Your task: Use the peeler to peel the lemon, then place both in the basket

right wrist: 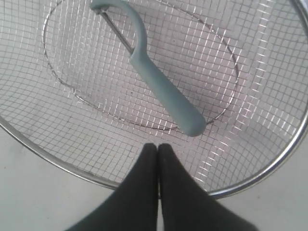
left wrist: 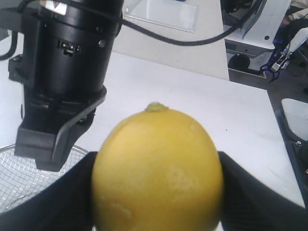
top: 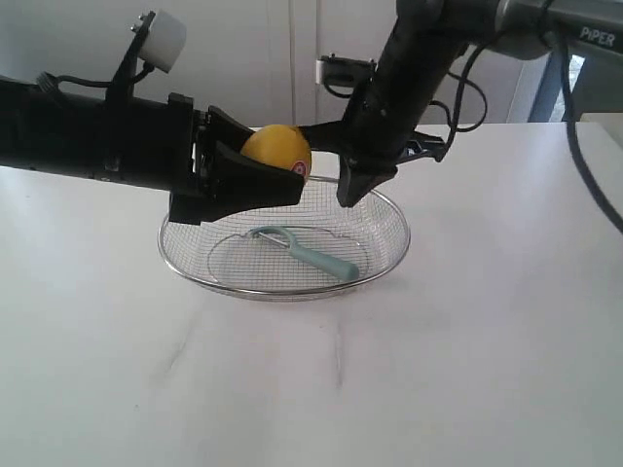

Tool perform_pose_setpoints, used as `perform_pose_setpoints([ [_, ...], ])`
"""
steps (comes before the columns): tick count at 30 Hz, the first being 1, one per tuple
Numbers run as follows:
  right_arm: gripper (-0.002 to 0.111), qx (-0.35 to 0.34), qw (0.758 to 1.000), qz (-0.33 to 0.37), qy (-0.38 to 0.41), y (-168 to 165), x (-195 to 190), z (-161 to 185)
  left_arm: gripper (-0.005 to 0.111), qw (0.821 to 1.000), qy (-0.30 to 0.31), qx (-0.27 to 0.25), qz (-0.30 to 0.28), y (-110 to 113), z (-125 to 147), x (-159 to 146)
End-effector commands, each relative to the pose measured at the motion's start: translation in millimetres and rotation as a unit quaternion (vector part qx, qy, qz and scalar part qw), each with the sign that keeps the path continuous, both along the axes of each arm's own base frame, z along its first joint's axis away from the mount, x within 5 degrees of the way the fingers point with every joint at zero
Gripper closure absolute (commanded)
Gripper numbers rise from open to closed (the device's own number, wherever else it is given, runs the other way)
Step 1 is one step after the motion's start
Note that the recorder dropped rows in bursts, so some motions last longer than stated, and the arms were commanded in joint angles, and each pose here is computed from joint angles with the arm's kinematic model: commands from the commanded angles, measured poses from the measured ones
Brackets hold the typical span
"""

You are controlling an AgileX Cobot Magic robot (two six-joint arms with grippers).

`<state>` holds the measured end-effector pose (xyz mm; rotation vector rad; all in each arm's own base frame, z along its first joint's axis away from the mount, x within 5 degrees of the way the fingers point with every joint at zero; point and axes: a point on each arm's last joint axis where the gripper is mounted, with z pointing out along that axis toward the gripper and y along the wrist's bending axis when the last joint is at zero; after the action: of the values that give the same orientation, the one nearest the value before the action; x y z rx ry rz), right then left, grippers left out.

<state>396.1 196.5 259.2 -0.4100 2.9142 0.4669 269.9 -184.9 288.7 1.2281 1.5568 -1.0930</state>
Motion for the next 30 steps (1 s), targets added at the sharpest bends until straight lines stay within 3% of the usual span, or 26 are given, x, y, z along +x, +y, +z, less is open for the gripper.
perform_pose_setpoints([
  [1,0.108,0.008,0.999,-0.035,-0.014,-12.2,-1.9,20.6,0.107,1.000,0.001,-0.014,-0.004,-1.8,4.8,-1.7],
  [8,0.108,0.010,0.998,-0.054,-0.035,-30.6,-1.2,37.8,0.107,1.000,0.001,-0.014,-0.004,-1.8,4.8,-1.7],
  [30,0.108,-0.010,0.989,-0.144,-0.040,-100.3,20.2,38.2,0.107,1.000,0.000,-0.012,0.000,-1.7,4.5,-1.0],
])
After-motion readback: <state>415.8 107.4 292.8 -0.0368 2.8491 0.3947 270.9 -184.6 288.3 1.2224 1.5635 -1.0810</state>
